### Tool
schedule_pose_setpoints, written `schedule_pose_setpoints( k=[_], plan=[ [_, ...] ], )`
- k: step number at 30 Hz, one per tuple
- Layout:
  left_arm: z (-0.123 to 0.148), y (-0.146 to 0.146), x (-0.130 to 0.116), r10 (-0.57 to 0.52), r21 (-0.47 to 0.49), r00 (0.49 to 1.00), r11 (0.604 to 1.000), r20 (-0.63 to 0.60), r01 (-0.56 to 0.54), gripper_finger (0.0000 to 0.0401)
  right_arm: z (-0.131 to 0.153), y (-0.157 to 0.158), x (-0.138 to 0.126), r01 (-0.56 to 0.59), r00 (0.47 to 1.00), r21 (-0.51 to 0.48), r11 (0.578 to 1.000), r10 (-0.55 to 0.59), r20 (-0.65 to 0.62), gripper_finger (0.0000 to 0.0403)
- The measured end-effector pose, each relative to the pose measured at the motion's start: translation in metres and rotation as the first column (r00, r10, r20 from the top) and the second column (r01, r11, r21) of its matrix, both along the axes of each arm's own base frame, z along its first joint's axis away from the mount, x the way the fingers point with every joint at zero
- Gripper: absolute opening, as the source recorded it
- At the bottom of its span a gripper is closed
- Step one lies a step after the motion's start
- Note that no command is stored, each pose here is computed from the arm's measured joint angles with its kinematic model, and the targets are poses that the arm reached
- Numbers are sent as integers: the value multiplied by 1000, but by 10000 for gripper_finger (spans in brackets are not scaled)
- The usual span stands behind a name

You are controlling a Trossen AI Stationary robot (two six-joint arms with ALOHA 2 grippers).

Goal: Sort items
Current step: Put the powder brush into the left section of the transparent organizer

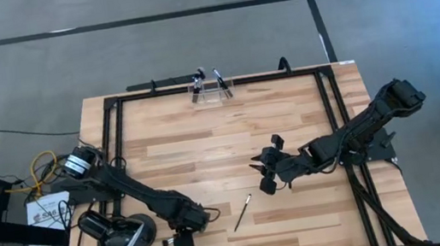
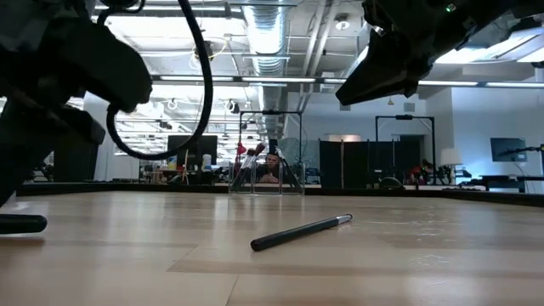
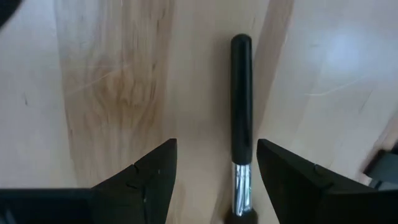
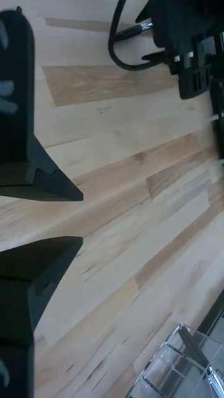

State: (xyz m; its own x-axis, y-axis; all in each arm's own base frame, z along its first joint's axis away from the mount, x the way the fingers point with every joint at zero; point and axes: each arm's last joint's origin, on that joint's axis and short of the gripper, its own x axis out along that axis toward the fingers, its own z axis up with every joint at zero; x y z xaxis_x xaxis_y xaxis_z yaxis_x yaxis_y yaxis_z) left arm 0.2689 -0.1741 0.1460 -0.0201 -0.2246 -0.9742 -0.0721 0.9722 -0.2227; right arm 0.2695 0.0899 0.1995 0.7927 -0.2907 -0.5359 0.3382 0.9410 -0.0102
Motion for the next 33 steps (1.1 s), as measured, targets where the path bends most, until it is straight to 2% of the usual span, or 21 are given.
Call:
schedule_pose_setpoints(
  k=[10, 18, 25, 29, 33],
  plan=[
    [2, -14, -4, 1, -20, 999, 1000, 38, 0, 218, 0, 0, 0, 0, 1000, 0, 1000, 0, 0, 91],
    [-5, -16, -12, 16, 110, 994, 994, 104, -27, 218, 0, 0, 0, 0, 1000, 0, 1000, 0, 0, 91],
    [-12, -11, -18, 10, 137, 995, 990, 94, -23, 216, 0, 1, 0, 0, 1000, 7, 1000, 0, 3, 91],
    [-13, -10, -19, -37, 170, 994, 985, 108, 18, 191, 0, 2, 0, -2, 1000, 9, 1000, 2, 8, 91],
    [-14, -6, -19, -77, 212, 991, 976, 110, 52, 128, 1, 2, 0, -2, 1000, 11, 1000, 1, 12, 91]
  ],
)
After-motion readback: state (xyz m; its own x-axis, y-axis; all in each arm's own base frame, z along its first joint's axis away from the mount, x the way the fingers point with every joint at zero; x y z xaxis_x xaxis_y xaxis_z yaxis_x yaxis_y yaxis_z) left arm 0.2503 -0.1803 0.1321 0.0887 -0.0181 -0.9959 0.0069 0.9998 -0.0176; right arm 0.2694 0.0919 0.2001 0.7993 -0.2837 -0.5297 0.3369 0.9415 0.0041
